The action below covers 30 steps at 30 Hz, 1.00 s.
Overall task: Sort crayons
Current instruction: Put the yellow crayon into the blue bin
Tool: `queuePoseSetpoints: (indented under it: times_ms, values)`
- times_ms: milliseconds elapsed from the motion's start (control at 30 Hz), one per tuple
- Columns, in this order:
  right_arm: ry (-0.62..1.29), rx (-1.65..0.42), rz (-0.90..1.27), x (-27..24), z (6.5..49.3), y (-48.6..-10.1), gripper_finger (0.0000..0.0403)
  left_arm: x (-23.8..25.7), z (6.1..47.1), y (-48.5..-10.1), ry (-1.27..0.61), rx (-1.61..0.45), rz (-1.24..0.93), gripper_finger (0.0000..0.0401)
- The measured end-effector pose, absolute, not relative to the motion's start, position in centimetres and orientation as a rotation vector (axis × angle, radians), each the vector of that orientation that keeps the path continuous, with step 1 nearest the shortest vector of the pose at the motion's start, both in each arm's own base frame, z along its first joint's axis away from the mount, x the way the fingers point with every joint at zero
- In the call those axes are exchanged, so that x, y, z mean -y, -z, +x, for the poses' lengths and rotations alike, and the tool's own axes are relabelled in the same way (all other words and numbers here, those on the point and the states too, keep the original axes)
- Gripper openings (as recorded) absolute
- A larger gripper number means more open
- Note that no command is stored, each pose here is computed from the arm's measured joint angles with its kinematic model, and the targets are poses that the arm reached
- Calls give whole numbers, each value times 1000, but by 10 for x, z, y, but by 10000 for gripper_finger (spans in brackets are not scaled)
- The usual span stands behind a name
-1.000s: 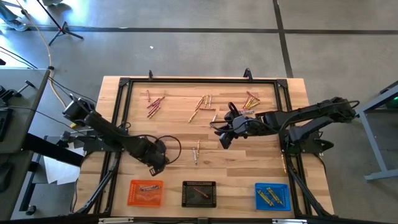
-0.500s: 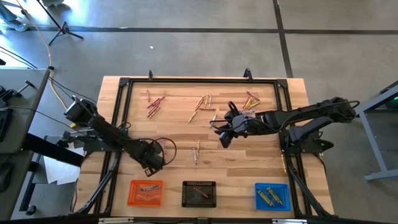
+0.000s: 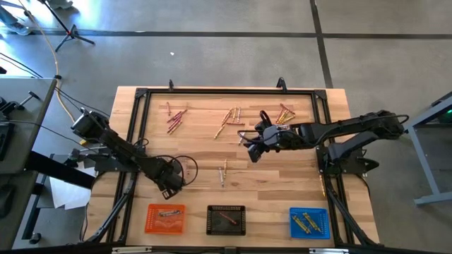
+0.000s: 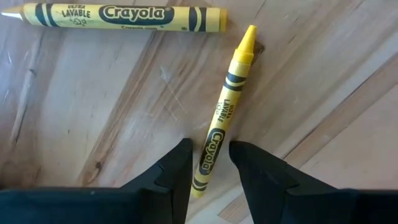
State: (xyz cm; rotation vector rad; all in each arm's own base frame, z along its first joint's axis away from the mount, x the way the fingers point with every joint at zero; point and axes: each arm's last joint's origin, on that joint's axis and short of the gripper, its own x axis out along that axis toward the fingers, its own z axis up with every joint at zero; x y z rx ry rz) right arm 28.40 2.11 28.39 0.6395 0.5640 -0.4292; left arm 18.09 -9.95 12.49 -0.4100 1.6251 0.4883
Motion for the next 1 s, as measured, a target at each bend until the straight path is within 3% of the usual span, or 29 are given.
queuePoseSetpoints:
  times_ms: [133,467,733,1000]
  values:
    - [444,-559,645,-16,284,-284,89,99,182,-124,-490,-1624,-434,101]
    - [448,-562,638,-11,285,-284,89,93,185,-125,-558,-1632,-554,7]
    - [433,-570,644,-11,285,-284,89,91,182,-137,-554,-1566,-612,2]
    - [392,-574,667,-12,286,-285,89,85,185,-171,-522,-1242,-730,1]
